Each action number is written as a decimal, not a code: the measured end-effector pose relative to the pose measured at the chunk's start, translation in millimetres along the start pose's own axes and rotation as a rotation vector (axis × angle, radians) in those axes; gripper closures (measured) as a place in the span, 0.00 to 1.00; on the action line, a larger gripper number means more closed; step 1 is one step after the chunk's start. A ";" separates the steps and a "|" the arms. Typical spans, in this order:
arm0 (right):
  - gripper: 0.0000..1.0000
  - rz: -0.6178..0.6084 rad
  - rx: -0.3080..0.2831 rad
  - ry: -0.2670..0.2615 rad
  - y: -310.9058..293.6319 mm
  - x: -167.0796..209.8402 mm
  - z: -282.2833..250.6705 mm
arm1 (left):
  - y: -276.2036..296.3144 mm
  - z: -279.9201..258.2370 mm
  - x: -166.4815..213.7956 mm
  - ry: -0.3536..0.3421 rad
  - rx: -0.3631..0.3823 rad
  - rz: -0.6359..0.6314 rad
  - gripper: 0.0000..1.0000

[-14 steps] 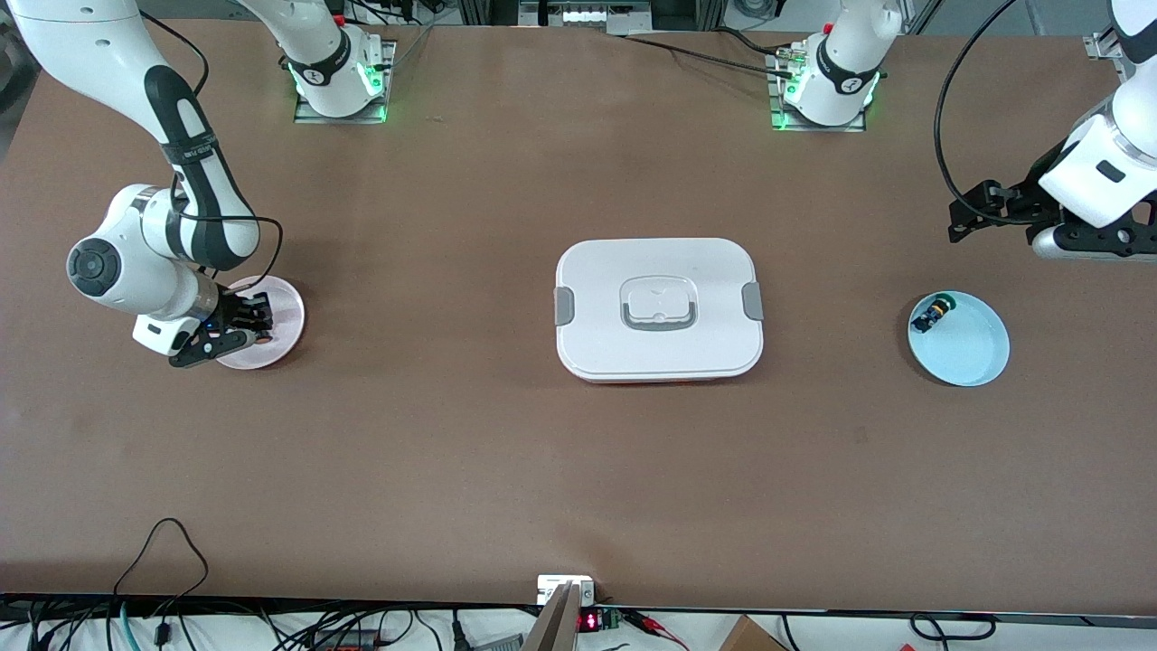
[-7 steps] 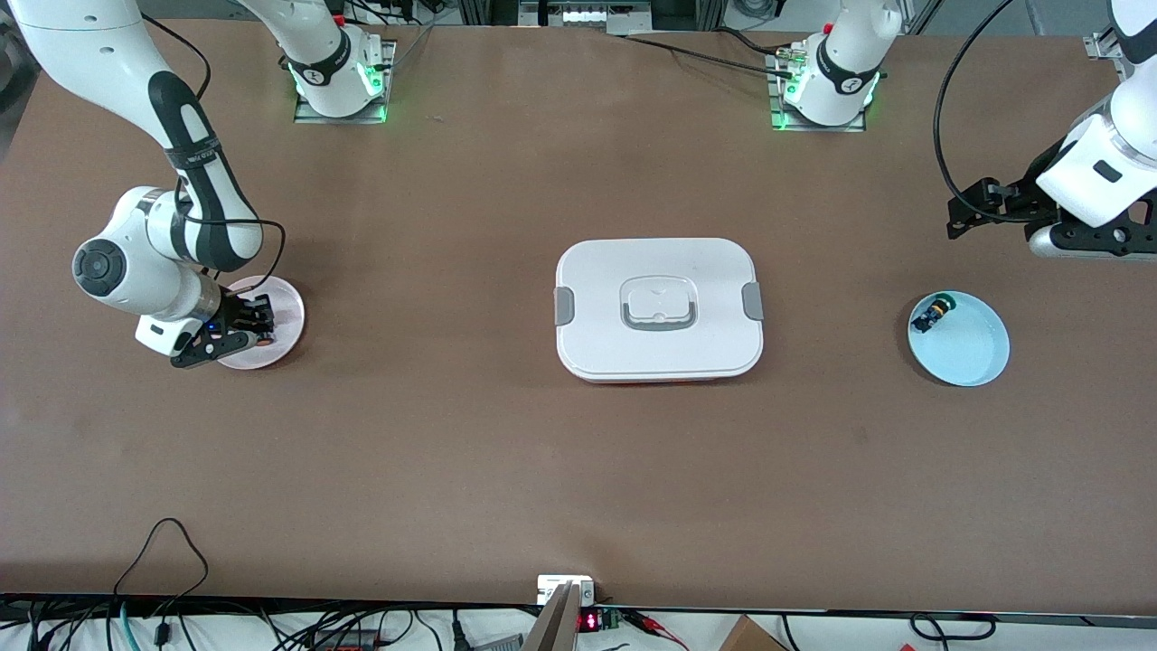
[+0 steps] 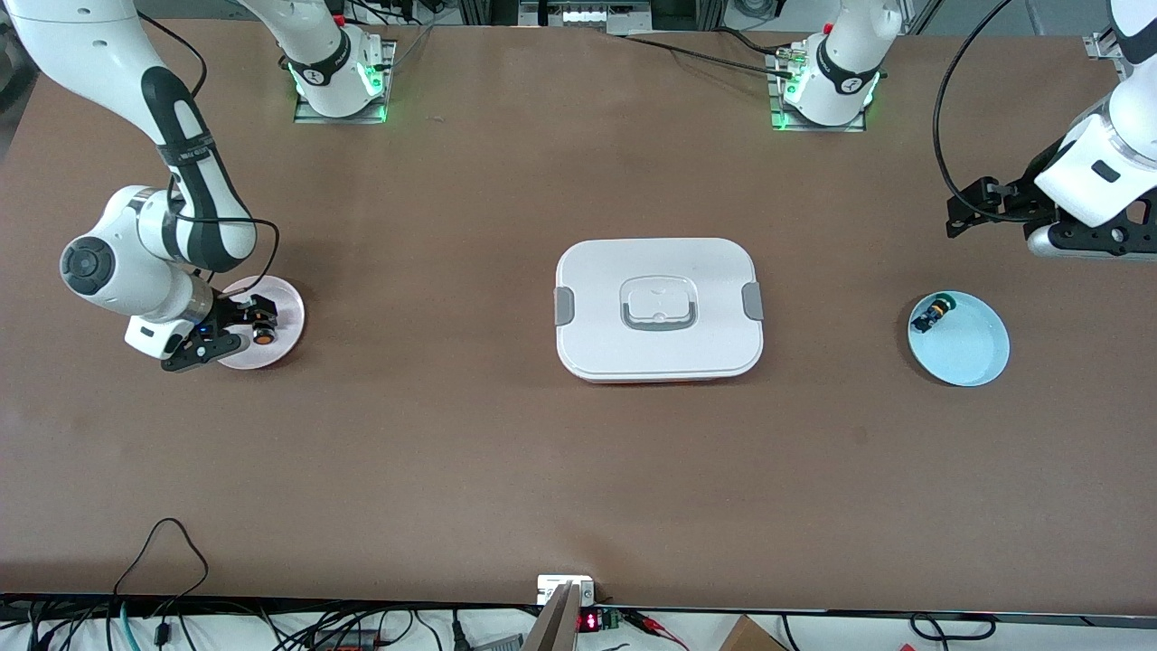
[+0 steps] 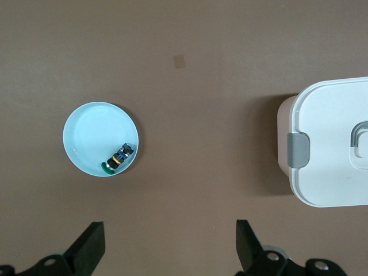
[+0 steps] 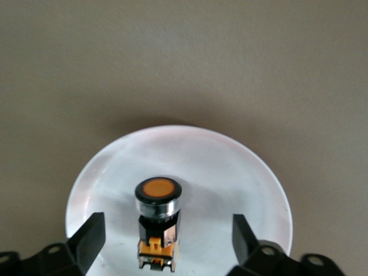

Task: Transfer orange switch to right arm and place
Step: 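Lower the switch onto the white plate with the right gripper, then open the right gripper and lift it away from the plate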

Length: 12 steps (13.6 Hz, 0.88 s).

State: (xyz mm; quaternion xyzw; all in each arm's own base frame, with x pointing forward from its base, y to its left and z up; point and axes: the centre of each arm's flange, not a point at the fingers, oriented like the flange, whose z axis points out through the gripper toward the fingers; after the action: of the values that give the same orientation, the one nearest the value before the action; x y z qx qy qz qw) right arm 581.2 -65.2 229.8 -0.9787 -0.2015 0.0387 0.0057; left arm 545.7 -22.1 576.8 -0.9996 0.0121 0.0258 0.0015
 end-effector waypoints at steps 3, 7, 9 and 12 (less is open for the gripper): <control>0.00 -0.125 0.052 -0.048 1.2 25.1 -76.3 | -0.1 0.1 0.0 0.000 0.000 0.000 0.00; 0.00 -0.105 0.105 -0.120 -14.8 47.7 -168.5 | -2.7 0.1 0.0 -0.001 0.000 -0.005 0.00; 0.00 -0.037 0.088 -0.109 -43.1 55.3 -196.2 | -4.7 0.1 0.0 -0.001 0.000 -0.009 0.00; 0.00 0.064 0.057 -0.076 -86.6 48.3 -254.4 | -5.8 0.2 0.1 -0.001 -0.001 -0.011 0.00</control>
State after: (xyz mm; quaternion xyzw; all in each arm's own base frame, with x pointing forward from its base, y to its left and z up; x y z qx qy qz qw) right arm 611.2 34.5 482.2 -0.9820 -0.1687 0.0816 0.0248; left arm 545.9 -16.2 576.6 -0.9996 0.0068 0.0262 0.0013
